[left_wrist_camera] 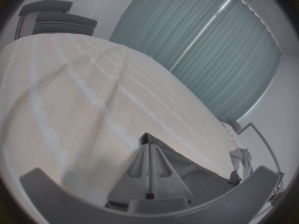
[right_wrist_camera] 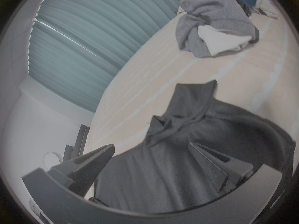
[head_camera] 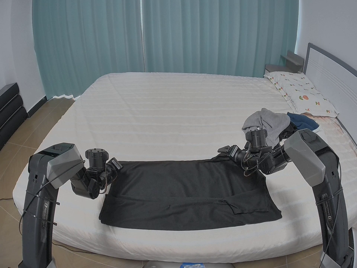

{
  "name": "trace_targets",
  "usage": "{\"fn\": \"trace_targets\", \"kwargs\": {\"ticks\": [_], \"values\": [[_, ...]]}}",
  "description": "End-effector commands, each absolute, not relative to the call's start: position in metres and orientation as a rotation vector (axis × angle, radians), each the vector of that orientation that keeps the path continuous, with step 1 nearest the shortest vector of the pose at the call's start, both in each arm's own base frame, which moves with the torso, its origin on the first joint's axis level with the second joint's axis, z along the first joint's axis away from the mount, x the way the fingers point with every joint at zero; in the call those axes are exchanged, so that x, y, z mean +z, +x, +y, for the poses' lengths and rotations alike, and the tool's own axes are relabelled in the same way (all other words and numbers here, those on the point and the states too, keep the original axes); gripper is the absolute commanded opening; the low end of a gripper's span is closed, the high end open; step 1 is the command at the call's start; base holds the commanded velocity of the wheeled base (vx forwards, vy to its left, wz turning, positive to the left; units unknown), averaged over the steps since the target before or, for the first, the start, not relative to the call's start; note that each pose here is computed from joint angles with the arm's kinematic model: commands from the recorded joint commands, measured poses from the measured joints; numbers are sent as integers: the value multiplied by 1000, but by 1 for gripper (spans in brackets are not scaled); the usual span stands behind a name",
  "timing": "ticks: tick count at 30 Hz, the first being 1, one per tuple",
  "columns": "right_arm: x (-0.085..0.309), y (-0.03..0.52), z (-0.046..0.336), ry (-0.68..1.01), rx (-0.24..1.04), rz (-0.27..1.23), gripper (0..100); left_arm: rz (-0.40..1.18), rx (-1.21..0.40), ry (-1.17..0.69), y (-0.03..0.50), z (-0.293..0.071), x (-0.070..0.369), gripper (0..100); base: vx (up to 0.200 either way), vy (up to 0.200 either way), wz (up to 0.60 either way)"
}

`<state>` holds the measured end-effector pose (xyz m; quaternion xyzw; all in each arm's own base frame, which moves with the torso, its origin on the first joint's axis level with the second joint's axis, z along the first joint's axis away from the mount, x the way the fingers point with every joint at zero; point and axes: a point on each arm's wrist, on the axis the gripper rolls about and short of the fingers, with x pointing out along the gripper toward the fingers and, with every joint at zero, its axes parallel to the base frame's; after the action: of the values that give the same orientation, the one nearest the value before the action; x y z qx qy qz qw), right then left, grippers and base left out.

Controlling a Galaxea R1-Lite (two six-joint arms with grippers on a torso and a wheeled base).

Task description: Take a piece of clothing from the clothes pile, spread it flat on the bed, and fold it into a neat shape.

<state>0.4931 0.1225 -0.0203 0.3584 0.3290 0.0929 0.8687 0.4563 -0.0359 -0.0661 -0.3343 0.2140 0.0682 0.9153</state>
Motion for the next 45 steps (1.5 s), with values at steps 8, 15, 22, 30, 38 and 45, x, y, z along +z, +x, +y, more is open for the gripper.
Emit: {"fn": "trace_targets", "kwargs": {"ticks": [8, 15, 22, 30, 38, 45], "values": [[-56, 503, 127, 746, 174, 724, 100, 440, 140, -688, 456, -36, -66, 0, 0, 0, 0], [-64, 533, 138, 739, 114, 557, 100, 438, 145, -687, 456, -36, -66, 0, 0, 0, 0], [-22, 539, 157, 790, 313, 248, 100, 439, 147, -687, 456, -36, -66, 0, 0, 0, 0], [-50, 537, 155, 708, 253, 341, 100, 439, 147, -687, 456, -36, -66, 0, 0, 0, 0], [-12, 543, 143, 743, 254, 205, 100, 439, 147, -687, 456, -36, -66, 0, 0, 0, 0], [-30, 539, 156, 707, 271, 225, 100, 439, 147, -687, 456, -36, -66, 0, 0, 0, 0]]}}
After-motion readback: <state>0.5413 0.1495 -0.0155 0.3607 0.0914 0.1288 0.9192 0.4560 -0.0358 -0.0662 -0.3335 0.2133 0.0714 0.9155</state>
